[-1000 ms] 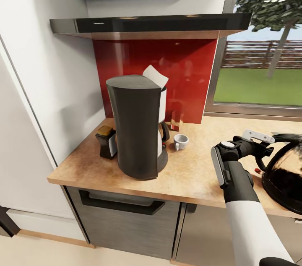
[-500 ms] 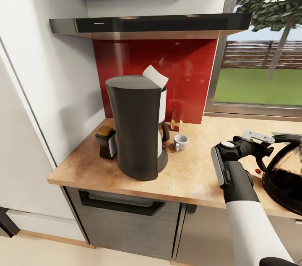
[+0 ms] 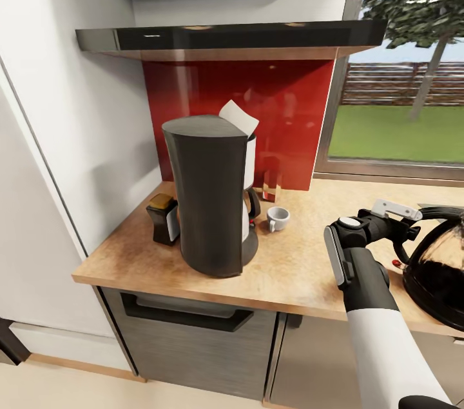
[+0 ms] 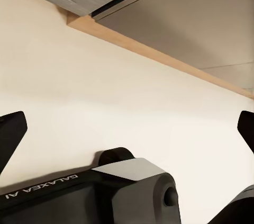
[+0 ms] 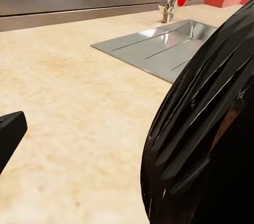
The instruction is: Set up a coffee station on the kitchen countertop: keep the coffee maker on the countertop, move the bottle of coffee from the kitchen shelf to the counter next to the coffee maker, place a paper coffee filter on top of the coffee maker, put the saucer next to the coffee maker with the coffee cup on the saucer, and place the electric kettle next to the coffee maker.
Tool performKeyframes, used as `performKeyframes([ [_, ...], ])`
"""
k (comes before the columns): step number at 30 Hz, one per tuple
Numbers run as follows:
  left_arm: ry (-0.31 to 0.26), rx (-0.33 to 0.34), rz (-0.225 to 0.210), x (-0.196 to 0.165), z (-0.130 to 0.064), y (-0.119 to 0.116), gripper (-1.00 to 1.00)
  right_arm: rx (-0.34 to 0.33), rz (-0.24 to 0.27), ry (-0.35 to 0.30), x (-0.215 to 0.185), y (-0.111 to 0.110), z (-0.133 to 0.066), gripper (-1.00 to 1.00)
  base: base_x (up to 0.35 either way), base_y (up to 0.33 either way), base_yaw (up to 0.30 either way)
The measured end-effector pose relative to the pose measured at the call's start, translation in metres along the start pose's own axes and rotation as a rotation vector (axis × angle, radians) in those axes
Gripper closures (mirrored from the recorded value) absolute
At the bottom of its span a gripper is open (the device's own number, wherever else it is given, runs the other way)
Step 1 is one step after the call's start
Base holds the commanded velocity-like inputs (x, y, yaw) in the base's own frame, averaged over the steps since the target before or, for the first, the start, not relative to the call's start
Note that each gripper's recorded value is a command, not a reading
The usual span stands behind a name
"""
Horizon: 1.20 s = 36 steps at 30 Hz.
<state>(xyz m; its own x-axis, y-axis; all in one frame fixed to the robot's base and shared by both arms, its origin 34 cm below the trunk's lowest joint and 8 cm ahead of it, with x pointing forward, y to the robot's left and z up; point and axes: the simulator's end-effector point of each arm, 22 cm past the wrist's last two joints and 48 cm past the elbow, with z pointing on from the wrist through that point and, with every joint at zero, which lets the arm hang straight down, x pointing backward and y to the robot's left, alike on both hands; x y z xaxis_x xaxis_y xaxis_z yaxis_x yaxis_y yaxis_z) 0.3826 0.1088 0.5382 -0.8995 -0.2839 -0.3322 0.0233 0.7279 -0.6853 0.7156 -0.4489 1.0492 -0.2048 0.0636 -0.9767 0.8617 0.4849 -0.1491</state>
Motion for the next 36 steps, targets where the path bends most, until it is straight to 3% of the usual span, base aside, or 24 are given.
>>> performKeyframes([
  [4, 0.000, 0.000, 0.000, 0.0000, 0.0000, 0.0000, -1.00, 0.000, 0.000, 0.000, 0.0000, -0.0001, 0.0000, -1.00, 0.000, 0.000, 0.000],
  [5, 0.000, 0.000, 0.000, 0.0000, 0.0000, 0.0000, -1.00, 0.000, 0.000, 0.000, 0.0000, -0.0001, 0.0000, 1.00, 0.000, 0.000, 0.000],
  [36, 0.000, 0.000, 0.000, -0.0022, -0.0042, -0.0044, -1.00, 0.010, 0.008, 0.015, -0.0027, -0.0056, 0.0033, 1.00, 0.000, 0.000, 0.000],
])
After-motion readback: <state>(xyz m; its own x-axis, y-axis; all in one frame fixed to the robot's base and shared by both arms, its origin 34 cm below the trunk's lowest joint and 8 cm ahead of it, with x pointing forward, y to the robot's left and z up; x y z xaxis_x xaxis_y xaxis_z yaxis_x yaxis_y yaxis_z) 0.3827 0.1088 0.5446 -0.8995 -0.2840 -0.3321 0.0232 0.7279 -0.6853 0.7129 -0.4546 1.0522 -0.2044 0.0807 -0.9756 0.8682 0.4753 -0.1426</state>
